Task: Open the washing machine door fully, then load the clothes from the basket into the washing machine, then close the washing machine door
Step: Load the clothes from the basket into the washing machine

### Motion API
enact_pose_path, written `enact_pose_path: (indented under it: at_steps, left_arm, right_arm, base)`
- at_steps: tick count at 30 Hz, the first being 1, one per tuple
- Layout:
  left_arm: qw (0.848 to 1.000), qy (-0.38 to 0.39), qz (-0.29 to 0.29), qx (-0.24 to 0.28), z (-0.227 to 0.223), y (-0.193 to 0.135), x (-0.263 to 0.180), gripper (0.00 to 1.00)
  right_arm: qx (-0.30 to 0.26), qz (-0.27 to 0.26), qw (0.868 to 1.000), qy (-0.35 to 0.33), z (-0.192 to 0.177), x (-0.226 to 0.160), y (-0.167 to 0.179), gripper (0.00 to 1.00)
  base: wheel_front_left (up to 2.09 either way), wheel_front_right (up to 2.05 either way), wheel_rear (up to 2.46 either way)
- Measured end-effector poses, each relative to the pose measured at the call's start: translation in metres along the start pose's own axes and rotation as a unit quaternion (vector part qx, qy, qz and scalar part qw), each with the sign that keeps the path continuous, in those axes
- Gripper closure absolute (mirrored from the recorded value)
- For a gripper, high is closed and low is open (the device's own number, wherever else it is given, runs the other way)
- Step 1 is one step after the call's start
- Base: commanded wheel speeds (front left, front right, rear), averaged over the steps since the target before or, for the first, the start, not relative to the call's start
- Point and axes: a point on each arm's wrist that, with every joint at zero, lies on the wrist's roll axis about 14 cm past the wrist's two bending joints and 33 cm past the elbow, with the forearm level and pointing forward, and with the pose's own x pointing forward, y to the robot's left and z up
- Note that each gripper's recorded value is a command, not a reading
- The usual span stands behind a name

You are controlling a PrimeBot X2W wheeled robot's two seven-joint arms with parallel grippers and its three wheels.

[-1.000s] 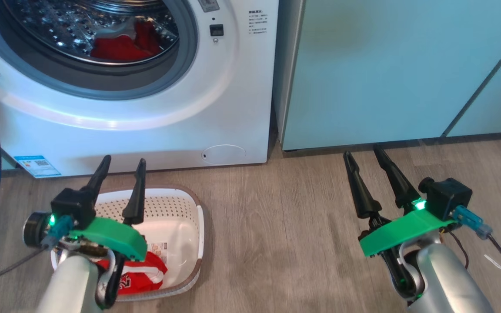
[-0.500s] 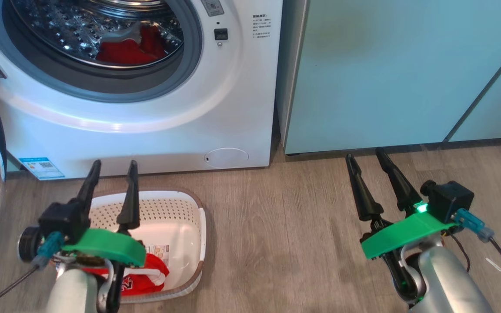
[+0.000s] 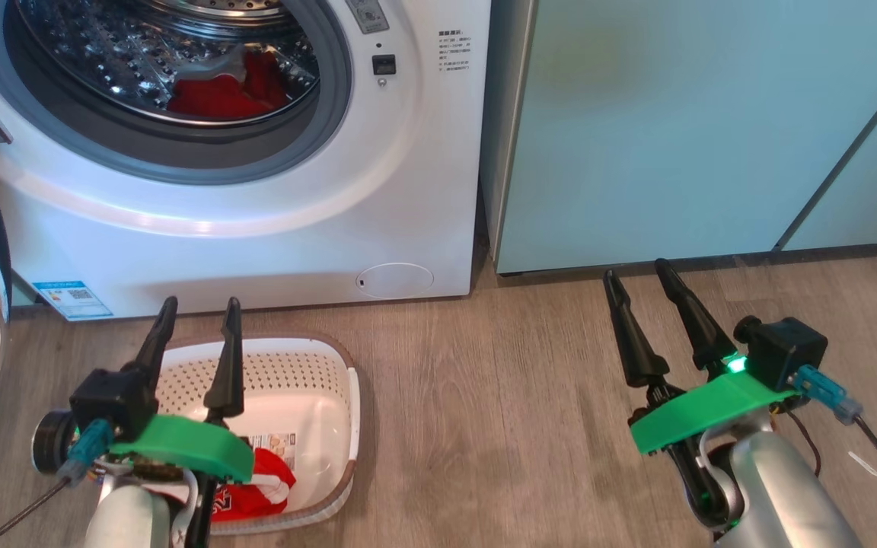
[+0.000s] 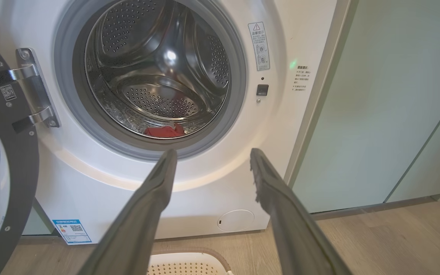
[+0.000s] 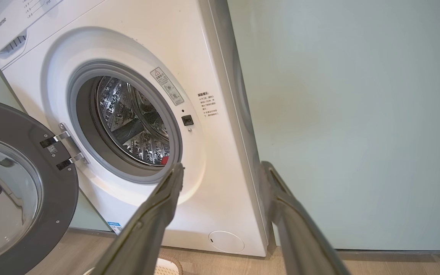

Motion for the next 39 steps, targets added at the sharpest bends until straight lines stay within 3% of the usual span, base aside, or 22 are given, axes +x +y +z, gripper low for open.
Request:
enact_pose_path:
  at_steps: [27,39]
  left_arm:
    - [0.999,0.036,-0.003,-0.002,-0.024,-0.001,-0.003,0.00]
    - [0.986,0.165,0.005,-0.007,-0.112,0.005,-0.002,0.00]
  right_arm:
    - [0.002,-0.002,1.000,0.010,-0.007,0.000,-0.001,0.00]
    - [0.008,-0.016,0.998,0.060,-0.045,0.012,-0.014,0.00]
  base:
    - [0.00,0.00,0.00]
    - [0.00,0.00,0.00]
